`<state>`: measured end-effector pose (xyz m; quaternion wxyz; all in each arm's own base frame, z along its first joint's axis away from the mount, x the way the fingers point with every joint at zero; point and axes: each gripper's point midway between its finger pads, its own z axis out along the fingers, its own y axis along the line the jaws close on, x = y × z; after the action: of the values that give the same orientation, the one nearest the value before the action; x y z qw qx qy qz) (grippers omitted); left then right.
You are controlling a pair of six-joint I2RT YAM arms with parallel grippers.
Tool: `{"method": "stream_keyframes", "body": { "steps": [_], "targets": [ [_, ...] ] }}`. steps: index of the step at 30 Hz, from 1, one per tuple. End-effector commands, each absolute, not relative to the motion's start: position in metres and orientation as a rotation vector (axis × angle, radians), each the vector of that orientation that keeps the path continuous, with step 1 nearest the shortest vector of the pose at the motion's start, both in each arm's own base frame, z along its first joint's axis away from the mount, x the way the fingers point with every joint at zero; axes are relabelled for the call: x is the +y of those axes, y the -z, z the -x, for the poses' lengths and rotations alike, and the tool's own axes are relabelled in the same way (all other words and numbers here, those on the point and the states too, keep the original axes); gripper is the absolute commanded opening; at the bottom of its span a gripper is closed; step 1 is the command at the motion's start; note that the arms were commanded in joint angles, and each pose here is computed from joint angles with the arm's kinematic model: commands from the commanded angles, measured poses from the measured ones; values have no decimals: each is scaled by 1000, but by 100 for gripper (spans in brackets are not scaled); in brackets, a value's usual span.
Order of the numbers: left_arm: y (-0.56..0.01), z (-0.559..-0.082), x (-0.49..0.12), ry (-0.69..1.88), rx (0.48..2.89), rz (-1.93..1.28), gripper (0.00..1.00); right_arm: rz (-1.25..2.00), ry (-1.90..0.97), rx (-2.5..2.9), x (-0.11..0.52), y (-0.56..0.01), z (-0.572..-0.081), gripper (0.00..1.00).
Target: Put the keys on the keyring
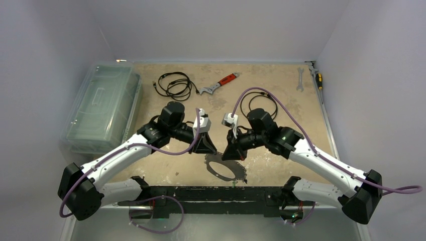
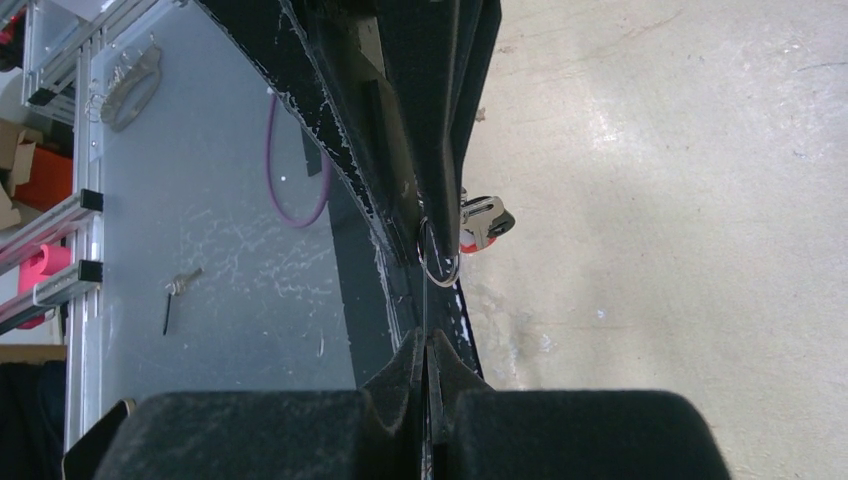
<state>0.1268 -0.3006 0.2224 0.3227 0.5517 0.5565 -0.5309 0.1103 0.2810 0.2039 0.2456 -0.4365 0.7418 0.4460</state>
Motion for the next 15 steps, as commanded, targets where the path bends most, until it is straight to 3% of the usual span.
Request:
{"method": "stream_keyframes", "body": {
  "steps": [1,8,15],
  "targets": [
    [-235,-131,-303,1353,1421,-1464,9,1197,-1215,1977,285,-214,-113,0],
    [-240,-134,-301,1315,1439,-1459,0,1189,-1205,1985,283,-213,-113,0],
    [-236,-141,-300,1275,1498,-1444,0,1183,-1197,1990,282,-212,-113,0]
  ]
}}
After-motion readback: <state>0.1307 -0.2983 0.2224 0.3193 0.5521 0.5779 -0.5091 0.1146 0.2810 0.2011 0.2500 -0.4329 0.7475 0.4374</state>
